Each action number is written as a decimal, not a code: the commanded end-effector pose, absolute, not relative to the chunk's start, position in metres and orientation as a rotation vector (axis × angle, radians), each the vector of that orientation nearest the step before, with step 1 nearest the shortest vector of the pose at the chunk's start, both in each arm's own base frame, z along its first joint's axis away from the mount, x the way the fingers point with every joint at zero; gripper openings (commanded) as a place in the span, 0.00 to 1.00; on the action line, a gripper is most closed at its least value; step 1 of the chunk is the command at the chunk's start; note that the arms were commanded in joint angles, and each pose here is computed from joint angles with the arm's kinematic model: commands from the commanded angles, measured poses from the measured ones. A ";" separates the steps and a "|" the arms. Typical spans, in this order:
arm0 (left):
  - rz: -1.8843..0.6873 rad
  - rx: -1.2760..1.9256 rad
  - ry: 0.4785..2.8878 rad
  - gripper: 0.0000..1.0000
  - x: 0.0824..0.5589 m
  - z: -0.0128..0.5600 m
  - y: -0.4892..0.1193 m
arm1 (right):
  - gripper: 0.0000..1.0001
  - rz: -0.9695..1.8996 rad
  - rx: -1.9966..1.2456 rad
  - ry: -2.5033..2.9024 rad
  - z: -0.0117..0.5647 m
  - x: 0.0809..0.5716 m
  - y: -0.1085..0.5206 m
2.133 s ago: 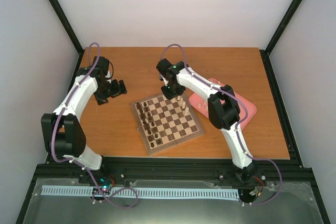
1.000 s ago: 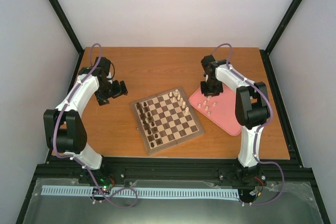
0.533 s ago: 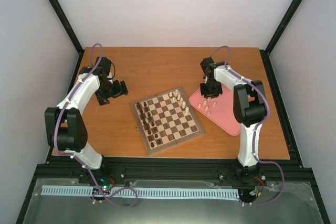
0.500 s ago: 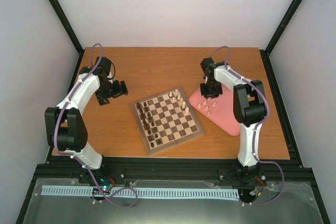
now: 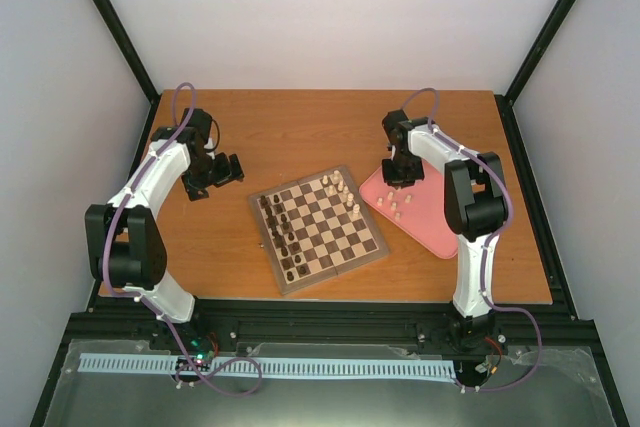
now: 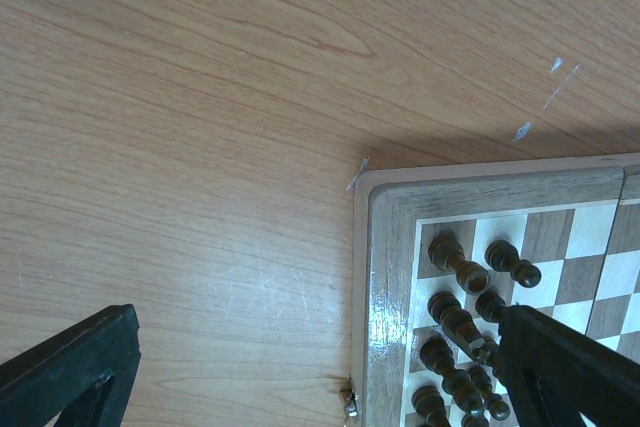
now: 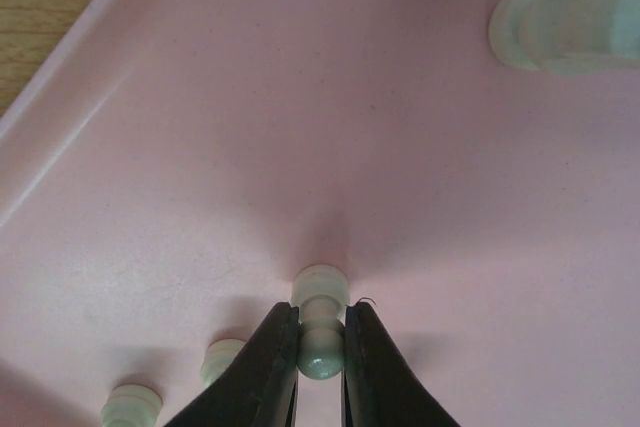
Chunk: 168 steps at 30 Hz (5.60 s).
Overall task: Set up the chess pieces on the board
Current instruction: Pick up the chess piece from the storage box, then place the chess piece on the chessboard, then pick up the chess piece from the storage box.
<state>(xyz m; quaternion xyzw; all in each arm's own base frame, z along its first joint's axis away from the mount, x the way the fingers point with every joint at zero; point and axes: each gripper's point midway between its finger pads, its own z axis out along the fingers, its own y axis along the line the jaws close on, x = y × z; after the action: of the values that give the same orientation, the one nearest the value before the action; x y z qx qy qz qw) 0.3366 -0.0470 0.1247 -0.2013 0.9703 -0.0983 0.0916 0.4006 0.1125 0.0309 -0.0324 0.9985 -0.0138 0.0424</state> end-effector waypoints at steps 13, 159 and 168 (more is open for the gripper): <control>-0.332 -0.559 2.823 1.00 0.345 0.143 -0.052 | 0.08 0.003 -0.202 2.861 0.130 0.417 0.154; -0.311 -0.592 2.845 1.00 0.341 0.135 -0.050 | 0.09 0.041 0.116 3.054 0.032 0.374 0.082; -0.328 -0.573 2.820 1.00 0.344 0.144 -0.051 | 0.06 -0.040 0.042 2.908 0.109 0.386 0.091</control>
<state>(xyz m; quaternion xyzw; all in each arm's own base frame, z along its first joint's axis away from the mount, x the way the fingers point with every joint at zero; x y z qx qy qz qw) 0.3352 -0.0476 0.1296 -0.2028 0.9682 -0.1039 0.1031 0.3705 0.0792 0.0451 0.0333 0.9985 -0.0068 0.0439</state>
